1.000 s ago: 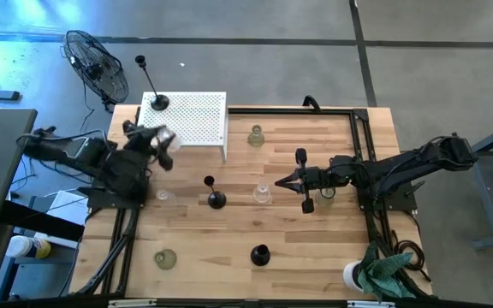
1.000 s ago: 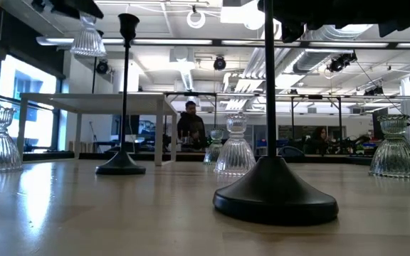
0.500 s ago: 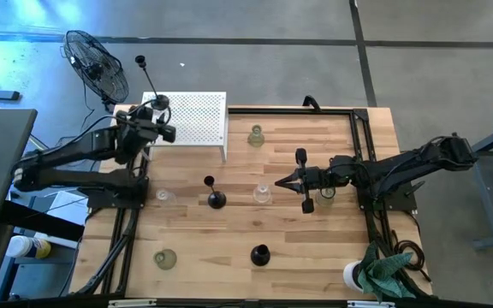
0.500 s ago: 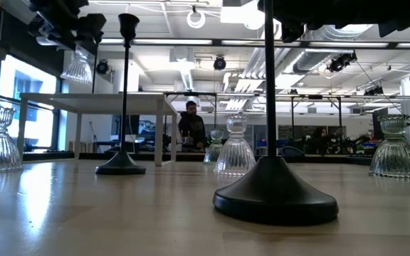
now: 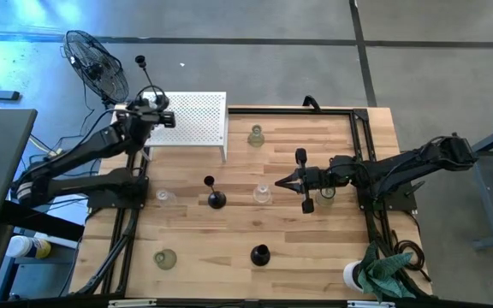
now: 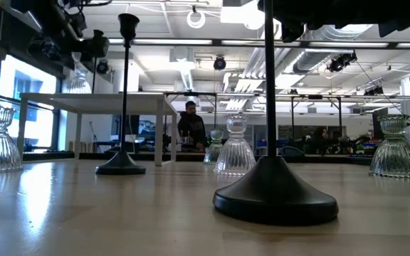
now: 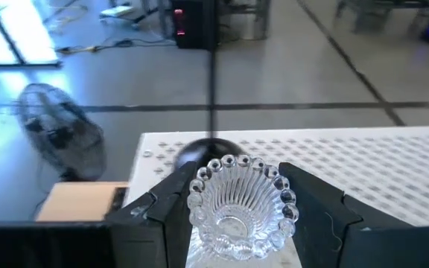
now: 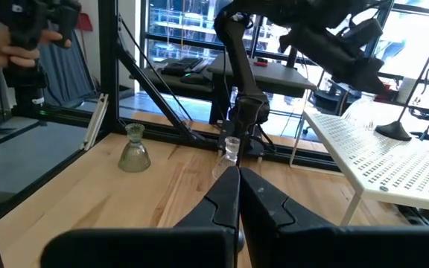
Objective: Pick & Place candle stick holders
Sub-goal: Put the bottom transparent candle holder on the shelf
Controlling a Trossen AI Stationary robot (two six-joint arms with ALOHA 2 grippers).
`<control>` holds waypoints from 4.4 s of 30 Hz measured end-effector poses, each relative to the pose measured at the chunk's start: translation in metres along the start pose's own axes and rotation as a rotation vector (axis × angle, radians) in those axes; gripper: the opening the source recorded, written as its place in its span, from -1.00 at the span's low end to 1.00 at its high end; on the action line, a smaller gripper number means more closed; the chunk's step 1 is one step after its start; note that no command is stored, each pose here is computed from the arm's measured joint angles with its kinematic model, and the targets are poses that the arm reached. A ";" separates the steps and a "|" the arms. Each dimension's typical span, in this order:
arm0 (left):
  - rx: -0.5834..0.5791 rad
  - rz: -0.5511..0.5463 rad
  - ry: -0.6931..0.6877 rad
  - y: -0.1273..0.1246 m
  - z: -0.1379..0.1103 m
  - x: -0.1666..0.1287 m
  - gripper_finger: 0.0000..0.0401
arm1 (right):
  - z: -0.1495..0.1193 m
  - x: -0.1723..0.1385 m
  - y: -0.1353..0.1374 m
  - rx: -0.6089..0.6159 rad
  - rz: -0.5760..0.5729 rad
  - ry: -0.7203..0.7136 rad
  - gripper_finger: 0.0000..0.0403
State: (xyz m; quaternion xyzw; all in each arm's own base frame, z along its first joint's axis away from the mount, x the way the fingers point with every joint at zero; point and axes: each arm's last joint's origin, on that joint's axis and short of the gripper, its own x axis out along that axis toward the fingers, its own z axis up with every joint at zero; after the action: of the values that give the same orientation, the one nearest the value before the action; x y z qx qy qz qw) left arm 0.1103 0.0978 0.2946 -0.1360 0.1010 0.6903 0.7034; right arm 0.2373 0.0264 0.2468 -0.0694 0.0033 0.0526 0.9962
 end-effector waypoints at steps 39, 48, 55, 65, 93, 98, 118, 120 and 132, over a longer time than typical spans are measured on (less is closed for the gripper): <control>0.004 0.038 -0.109 0.001 -0.002 0.006 0.22 | 0.000 0.000 0.000 0.000 0.011 -0.001 -1.00; 0.018 -0.167 -0.118 0.022 0.030 -0.027 0.18 | 0.000 0.000 0.000 -0.001 0.011 -0.002 -0.99; 0.110 -0.291 0.080 0.021 0.008 -0.023 -0.32 | 0.000 0.000 0.000 -0.001 0.011 -0.001 -0.99; 0.230 -0.314 0.121 -0.001 -0.013 -0.022 -0.98 | 0.000 0.000 0.000 -0.001 0.011 -0.002 -0.99; 0.285 -0.146 0.158 -0.018 -0.026 -0.006 -1.00 | 0.000 0.000 0.001 0.000 0.015 -0.002 -0.99; 0.301 -0.063 0.133 -0.024 -0.030 0.001 -1.00 | 0.000 0.000 0.000 0.000 0.015 -0.002 -0.99; 0.282 -0.002 0.180 -0.013 -0.024 0.018 -1.00 | 0.000 0.000 0.001 0.000 0.019 -0.002 -1.00; 0.291 -0.033 0.187 -0.016 -0.026 0.016 -1.00 | 0.000 0.000 0.001 0.000 0.018 -0.002 -0.99; 0.385 0.016 0.247 0.012 -0.035 -0.011 -1.00 | 0.000 0.000 0.001 0.000 0.019 -0.002 -1.00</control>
State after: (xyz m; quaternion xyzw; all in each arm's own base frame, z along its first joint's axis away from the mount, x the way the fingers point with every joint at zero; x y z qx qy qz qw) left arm 0.0995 0.0761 0.2647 -0.0821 0.3175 0.6420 0.6930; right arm 0.2372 0.0270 0.2468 -0.0693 0.0031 0.0621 0.9957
